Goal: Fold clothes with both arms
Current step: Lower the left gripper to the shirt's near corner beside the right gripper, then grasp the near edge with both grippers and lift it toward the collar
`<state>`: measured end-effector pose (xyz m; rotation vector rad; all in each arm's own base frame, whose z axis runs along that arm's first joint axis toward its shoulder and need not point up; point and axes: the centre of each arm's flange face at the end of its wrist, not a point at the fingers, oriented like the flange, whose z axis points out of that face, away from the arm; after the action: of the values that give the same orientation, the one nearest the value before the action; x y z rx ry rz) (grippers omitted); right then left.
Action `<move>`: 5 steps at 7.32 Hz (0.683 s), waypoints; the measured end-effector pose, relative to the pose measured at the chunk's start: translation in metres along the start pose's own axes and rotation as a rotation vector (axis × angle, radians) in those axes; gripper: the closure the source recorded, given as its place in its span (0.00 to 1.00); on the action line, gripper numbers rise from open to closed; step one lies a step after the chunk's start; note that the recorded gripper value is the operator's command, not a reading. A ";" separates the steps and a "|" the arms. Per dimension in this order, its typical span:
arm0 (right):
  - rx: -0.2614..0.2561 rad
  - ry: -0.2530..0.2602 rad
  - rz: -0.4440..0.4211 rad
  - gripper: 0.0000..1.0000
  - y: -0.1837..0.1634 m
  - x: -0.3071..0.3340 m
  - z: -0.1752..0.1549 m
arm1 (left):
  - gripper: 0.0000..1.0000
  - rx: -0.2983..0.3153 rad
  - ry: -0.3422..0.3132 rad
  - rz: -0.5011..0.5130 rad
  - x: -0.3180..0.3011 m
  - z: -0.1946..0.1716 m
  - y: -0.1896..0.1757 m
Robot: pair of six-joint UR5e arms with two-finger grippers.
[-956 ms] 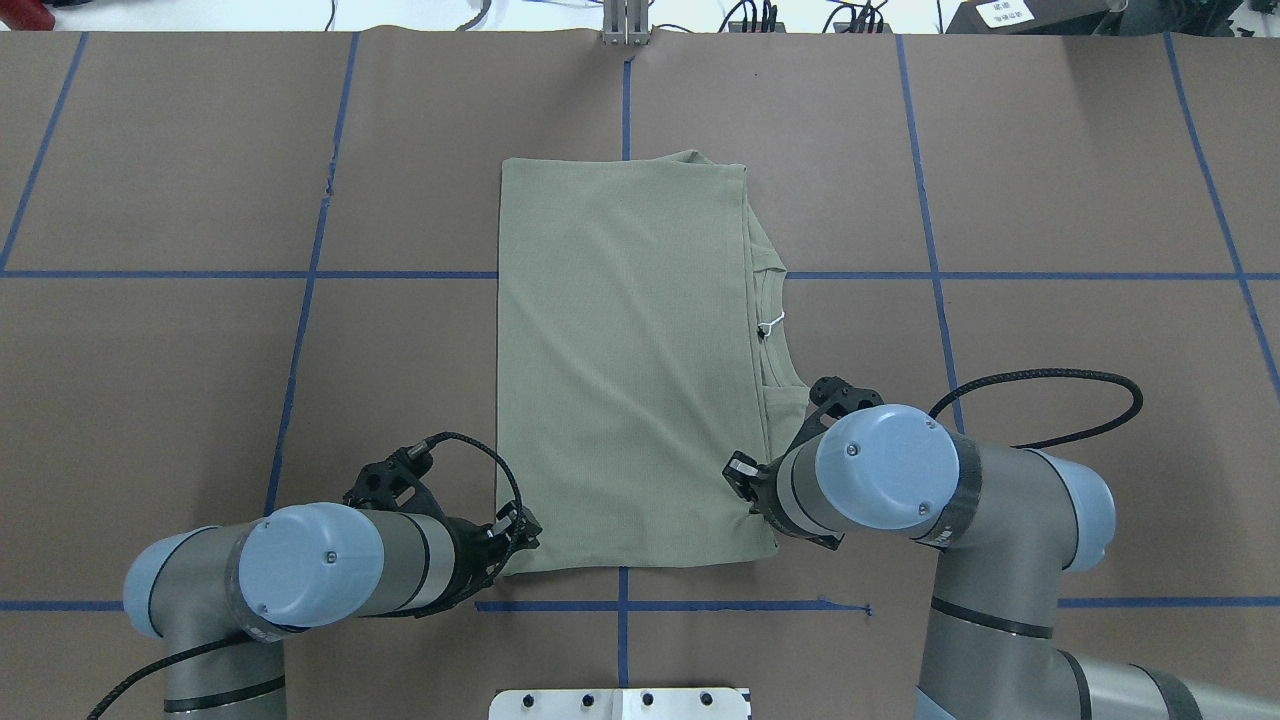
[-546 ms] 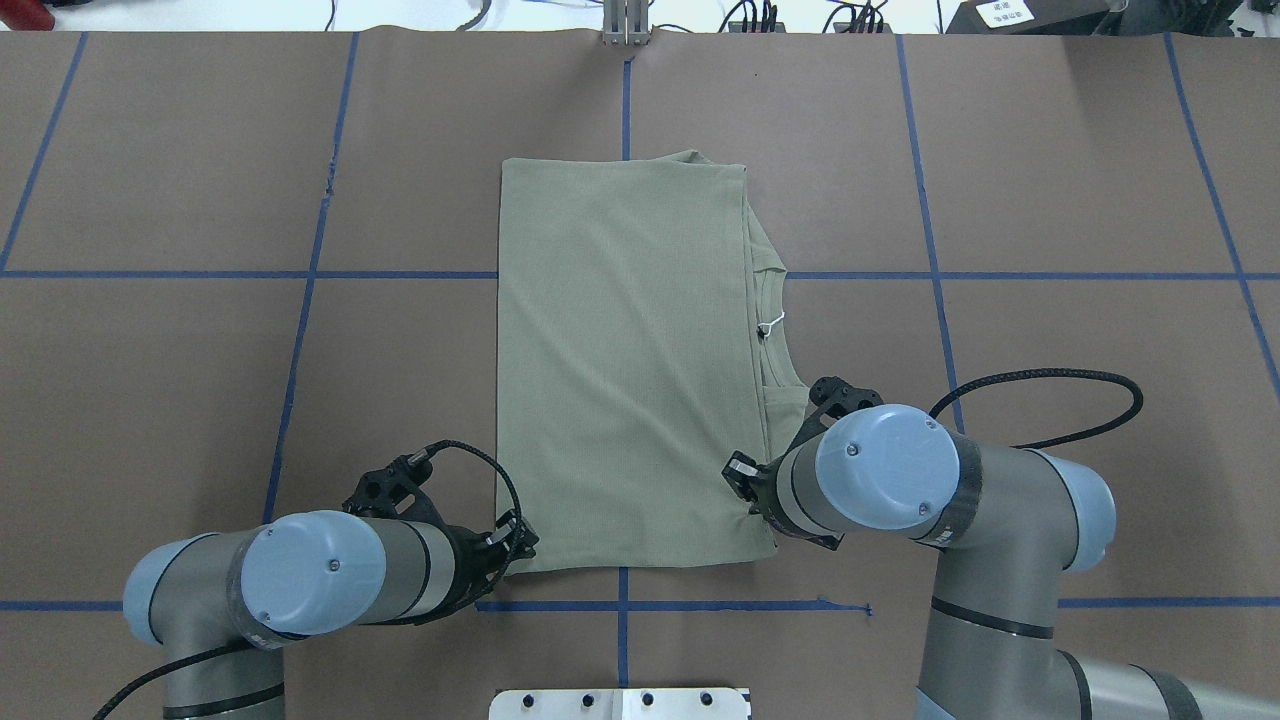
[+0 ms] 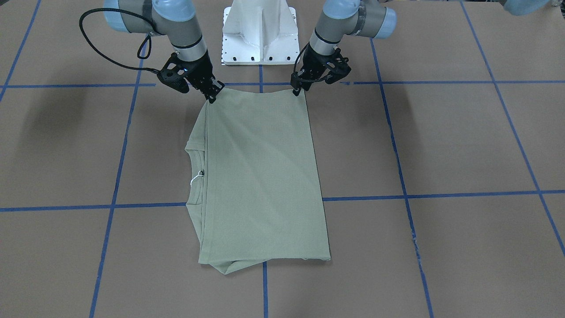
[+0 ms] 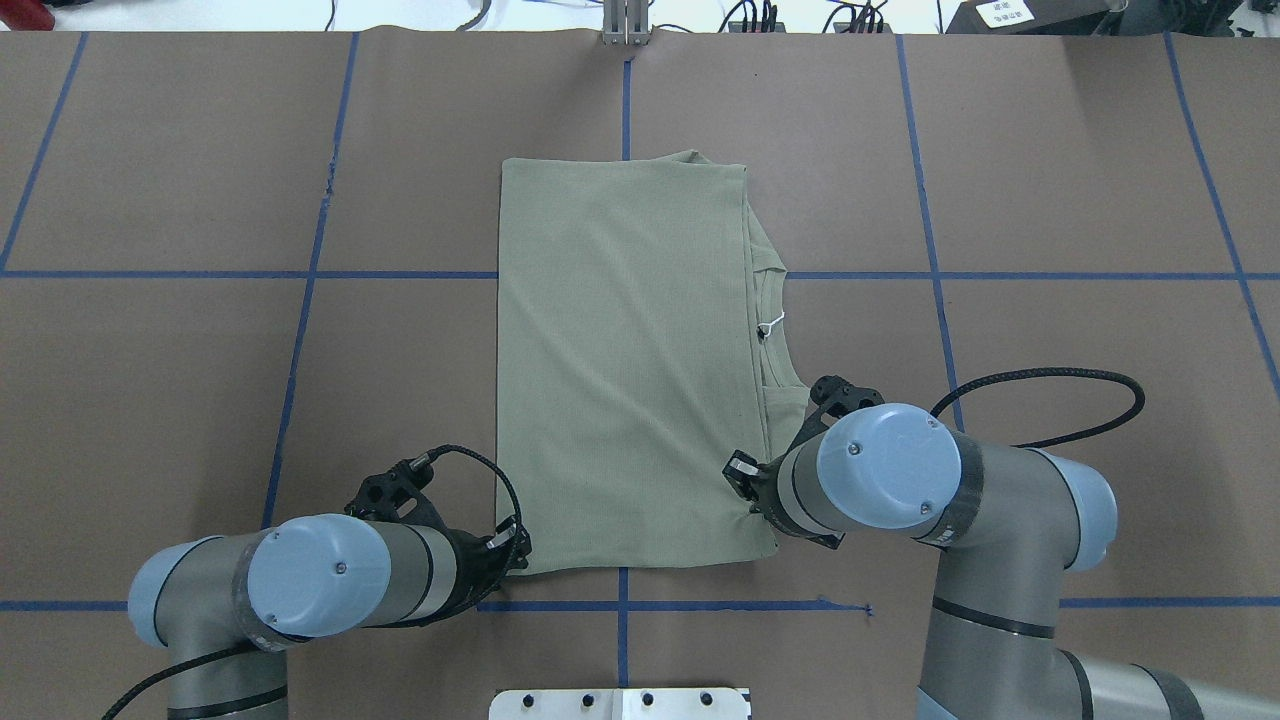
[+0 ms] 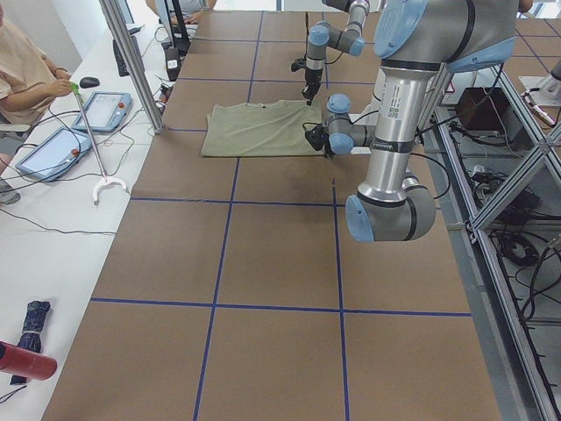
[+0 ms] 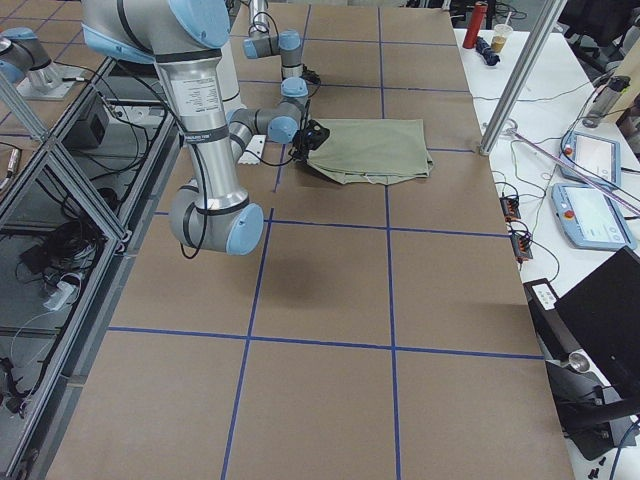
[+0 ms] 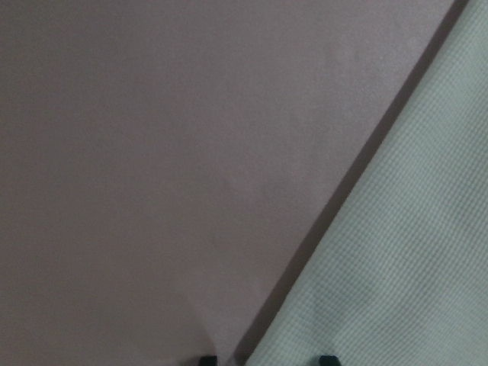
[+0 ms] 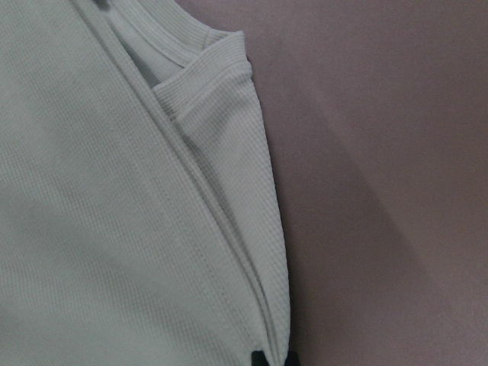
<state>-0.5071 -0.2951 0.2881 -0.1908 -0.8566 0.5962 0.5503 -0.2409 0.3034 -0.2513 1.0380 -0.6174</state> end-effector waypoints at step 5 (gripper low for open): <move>0.001 0.002 -0.001 1.00 -0.002 0.003 0.000 | 1.00 -0.037 0.071 0.008 0.014 -0.040 0.010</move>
<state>-0.5048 -0.2949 0.2904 -0.1900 -0.8540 0.5951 0.5245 -0.2377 0.2687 -0.2596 1.1187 -0.6040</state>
